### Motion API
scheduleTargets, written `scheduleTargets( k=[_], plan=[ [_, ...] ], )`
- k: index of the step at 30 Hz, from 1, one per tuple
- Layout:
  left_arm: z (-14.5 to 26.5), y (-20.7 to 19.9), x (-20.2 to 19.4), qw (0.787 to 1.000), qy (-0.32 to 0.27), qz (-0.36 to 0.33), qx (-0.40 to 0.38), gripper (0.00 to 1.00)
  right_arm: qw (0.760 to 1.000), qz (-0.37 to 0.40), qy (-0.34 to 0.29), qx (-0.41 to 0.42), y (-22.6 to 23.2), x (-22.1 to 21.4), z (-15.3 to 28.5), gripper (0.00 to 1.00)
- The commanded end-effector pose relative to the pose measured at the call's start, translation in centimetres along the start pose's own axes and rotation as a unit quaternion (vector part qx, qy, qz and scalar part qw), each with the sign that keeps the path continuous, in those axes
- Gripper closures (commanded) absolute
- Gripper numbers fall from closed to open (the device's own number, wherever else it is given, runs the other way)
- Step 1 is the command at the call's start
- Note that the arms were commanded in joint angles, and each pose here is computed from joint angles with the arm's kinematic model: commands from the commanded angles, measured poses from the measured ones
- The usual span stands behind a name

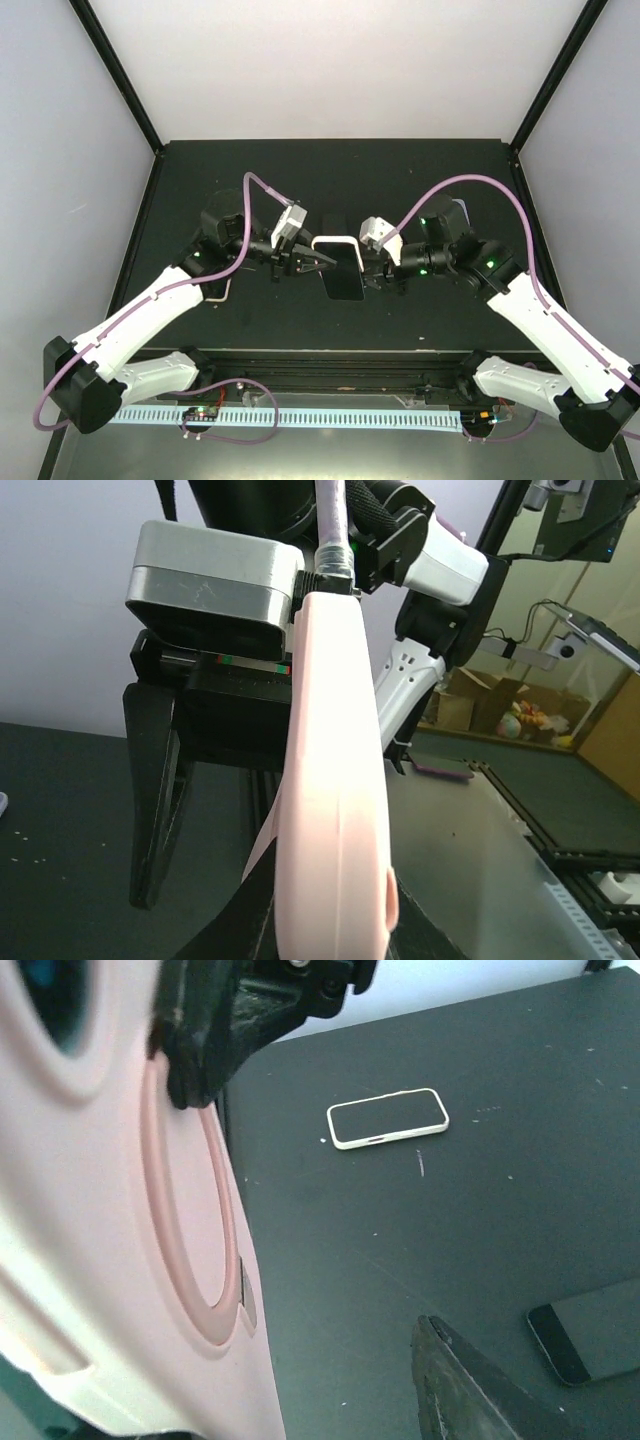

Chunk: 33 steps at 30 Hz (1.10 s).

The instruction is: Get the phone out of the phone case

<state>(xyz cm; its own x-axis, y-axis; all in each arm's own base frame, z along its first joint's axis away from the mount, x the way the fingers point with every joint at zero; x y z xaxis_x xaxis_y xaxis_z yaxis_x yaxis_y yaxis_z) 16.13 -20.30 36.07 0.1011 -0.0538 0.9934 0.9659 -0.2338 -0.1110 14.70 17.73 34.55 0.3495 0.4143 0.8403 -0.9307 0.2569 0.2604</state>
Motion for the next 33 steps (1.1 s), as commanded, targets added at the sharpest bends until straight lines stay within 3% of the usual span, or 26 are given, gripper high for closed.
scheduleTargets(
  k=[1, 4, 8, 10, 12, 16, 19, 22, 24, 28, 31, 33],
  plan=[
    [-0.5, -1.3, -0.2, 0.996, 0.014, 0.040, -0.081, 0.98, 0.990, 0.023, -0.116, -0.079, -0.6, 5.2, 2.0, 0.52],
    [-0.6, -0.9, -0.2, 0.997, 0.013, 0.045, -0.066, 0.98, 0.992, 0.021, -0.121, -0.022, 0.3, 6.0, 2.2, 0.50],
    [-0.4, 0.5, -0.9, 0.998, 0.024, 0.060, 0.013, 0.98, 0.992, 0.005, -0.130, 0.008, 0.7, 6.9, 2.3, 0.50],
    [-0.4, 1.0, -0.8, 0.997, 0.024, 0.066, 0.020, 0.98, 0.991, 0.002, -0.130, 0.020, 0.7, 7.0, 2.1, 0.58],
    [-0.3, 1.7, -0.8, 0.996, 0.023, 0.073, 0.040, 0.98, 0.992, -0.004, -0.125, 0.033, 0.5, 6.7, 1.6, 0.74],
    [-0.1, 3.6, -0.9, 0.985, 0.010, 0.101, 0.137, 0.93, 0.992, -0.023, -0.118, 0.046, 0.1, 4.9, 1.1, 0.99],
    [0.4, 5.4, -0.9, 0.964, -0.010, 0.119, 0.238, 0.83, 0.991, -0.054, -0.114, 0.036, -0.7, 3.4, 0.9, 0.99],
    [1.0, 7.0, -1.0, 0.930, -0.052, 0.154, 0.329, 0.62, 0.987, -0.111, -0.111, 0.011, -2.4, 1.5, 0.8, 0.99],
    [1.5, 7.9, -0.5, 0.908, -0.071, 0.165, 0.378, 0.53, 0.981, -0.159, -0.115, -0.007, -4.0, 0.3, 1.0, 0.99],
    [2.7, 9.4, -0.1, 0.852, -0.072, 0.202, 0.478, 0.46, 0.961, -0.249, -0.111, -0.038, -7.0, -3.5, 1.2, 0.99],
    [2.4, 10.4, -0.4, 0.840, -0.069, 0.217, 0.492, 0.45, 0.944, -0.302, -0.120, -0.061, -8.7, -6.7, 1.3, 0.99],
    [1.2, 10.8, -1.3, 0.845, -0.050, 0.210, 0.489, 0.46, 0.930, -0.328, -0.136, -0.094, -9.4, -8.1, 1.8, 0.99]
  ],
)
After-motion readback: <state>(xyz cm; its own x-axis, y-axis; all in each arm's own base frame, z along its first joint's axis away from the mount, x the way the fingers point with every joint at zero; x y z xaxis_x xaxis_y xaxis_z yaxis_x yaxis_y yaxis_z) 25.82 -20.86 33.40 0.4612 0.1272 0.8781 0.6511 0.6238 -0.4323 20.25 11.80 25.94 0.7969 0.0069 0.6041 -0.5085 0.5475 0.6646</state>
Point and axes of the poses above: each gripper's point midway between its finger pads, its own z axis back along the fingers, its own y axis along the line the jaws close on, x = y × z, the point moved 10 cm from there along z, back along the fingers, and after that the axes turned 11 degrees about -z, right-handed, at the moved point
